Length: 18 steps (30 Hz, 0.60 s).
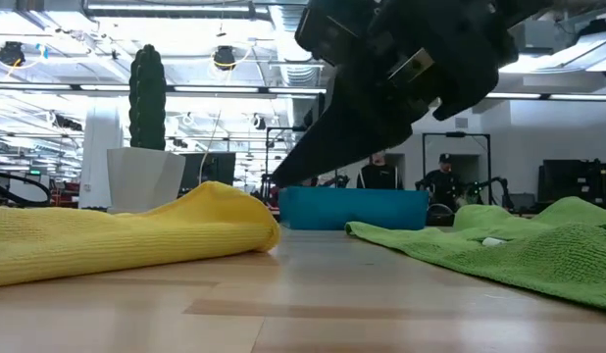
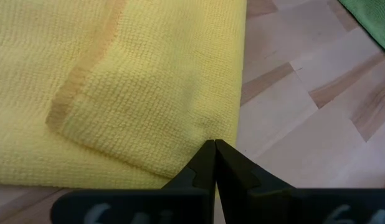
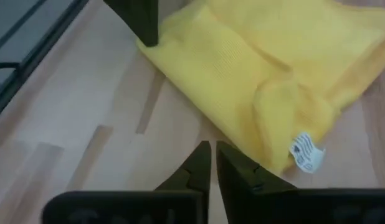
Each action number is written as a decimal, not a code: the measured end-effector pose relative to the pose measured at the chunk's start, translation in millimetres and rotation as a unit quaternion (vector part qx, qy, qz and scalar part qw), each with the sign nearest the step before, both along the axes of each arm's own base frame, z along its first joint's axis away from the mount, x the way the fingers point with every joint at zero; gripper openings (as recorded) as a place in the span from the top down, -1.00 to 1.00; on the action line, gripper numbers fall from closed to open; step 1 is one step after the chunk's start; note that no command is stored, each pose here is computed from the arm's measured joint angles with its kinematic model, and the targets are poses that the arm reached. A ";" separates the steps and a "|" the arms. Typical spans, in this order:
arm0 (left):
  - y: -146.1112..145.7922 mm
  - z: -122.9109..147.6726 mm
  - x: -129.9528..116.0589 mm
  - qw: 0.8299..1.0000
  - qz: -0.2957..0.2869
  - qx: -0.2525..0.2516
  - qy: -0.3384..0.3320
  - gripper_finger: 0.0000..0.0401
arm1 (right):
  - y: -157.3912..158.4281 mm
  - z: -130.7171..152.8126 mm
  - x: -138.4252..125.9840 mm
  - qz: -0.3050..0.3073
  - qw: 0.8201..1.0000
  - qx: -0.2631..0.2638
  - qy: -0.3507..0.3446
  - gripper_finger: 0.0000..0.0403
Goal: Fold microfiber towels
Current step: Fold the yellow microfiber cloth
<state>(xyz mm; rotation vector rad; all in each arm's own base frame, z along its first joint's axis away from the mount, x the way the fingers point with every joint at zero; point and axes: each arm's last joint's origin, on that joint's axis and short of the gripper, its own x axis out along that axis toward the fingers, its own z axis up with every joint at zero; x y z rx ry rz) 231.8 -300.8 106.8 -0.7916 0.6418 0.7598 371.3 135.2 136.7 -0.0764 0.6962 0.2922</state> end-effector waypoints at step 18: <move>-0.4 0.2 1.1 1.000 -0.001 -0.006 0.000 1.00 | -43.9 -38.5 26.0 -0.032 0.998 -0.032 0.047 0.96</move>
